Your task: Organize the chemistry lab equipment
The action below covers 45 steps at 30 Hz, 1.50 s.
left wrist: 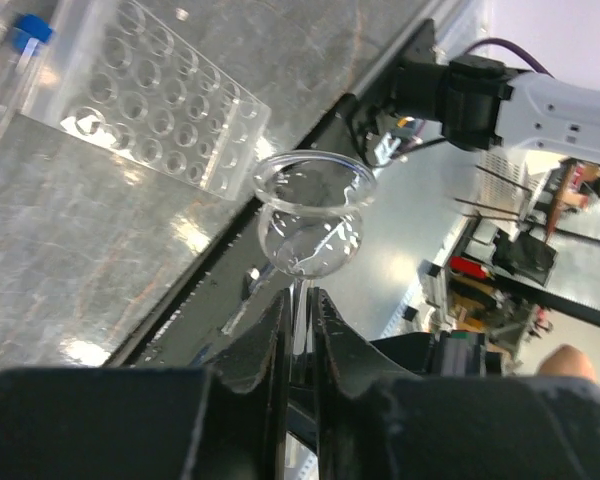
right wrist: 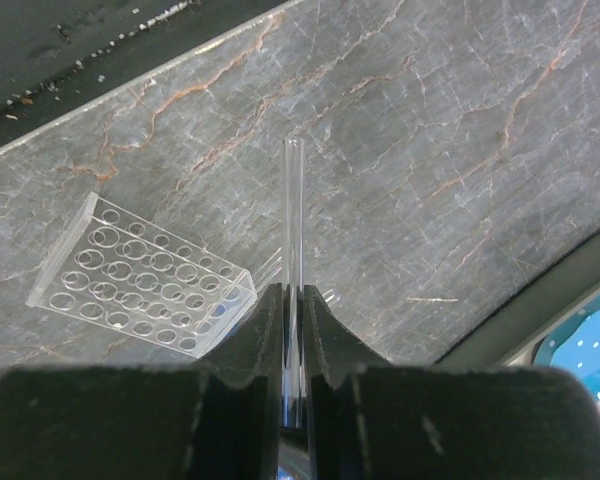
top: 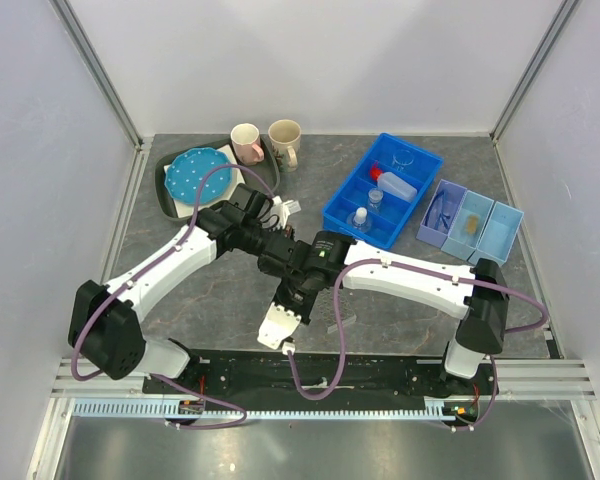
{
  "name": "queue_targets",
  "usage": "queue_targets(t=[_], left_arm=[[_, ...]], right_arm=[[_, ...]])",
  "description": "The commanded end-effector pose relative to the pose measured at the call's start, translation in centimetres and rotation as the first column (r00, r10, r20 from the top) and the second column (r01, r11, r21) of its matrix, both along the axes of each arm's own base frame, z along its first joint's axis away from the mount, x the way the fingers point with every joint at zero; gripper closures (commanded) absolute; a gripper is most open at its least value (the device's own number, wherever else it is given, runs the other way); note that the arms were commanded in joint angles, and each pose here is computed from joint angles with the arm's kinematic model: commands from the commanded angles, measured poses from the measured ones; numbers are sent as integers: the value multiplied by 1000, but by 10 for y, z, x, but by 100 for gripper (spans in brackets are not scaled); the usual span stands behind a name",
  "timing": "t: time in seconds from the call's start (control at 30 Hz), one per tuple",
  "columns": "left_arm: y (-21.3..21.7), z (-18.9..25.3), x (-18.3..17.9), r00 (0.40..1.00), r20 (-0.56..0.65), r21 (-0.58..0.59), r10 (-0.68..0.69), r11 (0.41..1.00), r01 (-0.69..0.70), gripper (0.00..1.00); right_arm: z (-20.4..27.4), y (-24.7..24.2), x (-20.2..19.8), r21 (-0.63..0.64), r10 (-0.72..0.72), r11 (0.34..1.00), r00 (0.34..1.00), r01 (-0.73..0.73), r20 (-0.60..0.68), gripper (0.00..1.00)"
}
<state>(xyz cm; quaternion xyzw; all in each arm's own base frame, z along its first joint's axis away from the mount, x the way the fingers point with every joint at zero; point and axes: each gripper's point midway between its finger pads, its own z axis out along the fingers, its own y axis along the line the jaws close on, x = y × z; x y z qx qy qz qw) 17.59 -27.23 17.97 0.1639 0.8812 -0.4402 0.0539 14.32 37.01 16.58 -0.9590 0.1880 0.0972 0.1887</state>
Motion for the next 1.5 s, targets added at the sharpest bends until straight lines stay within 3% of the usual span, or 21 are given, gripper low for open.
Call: queue_targets(t=[0.0,0.17,0.33,0.63,0.93,1.1,1.27,1.47], left_arm=[[-12,34,-22,990,-37,-159,-137,979,130,77],[-10,44,-21,992,2,-169,-129,977,127,44],[-7,54,-20,993,38,-173,-115,978,120,27],[1,67,-17,991,90,-193,-95,975,111,15],[5,73,-21,989,108,-211,-98,970,120,12],[29,79,11,969,231,-132,86,990,-57,12],[68,84,50,877,394,-54,276,959,-278,10],[103,67,71,780,524,63,343,897,-437,10]], right_arm=[[14,0,-6,34,-2,999,1000,3,-21,88],[20,-6,-17,37,-15,999,998,18,-66,89],[23,-9,-22,40,-30,999,995,34,-92,89],[26,-12,-36,47,-46,997,983,55,-177,89],[22,-14,-46,36,-72,996,969,83,-237,89],[20,-18,-59,31,-109,992,943,125,-315,90],[18,-23,-61,25,-201,974,907,226,-370,90],[49,-37,-14,105,-356,889,816,446,-456,89]])
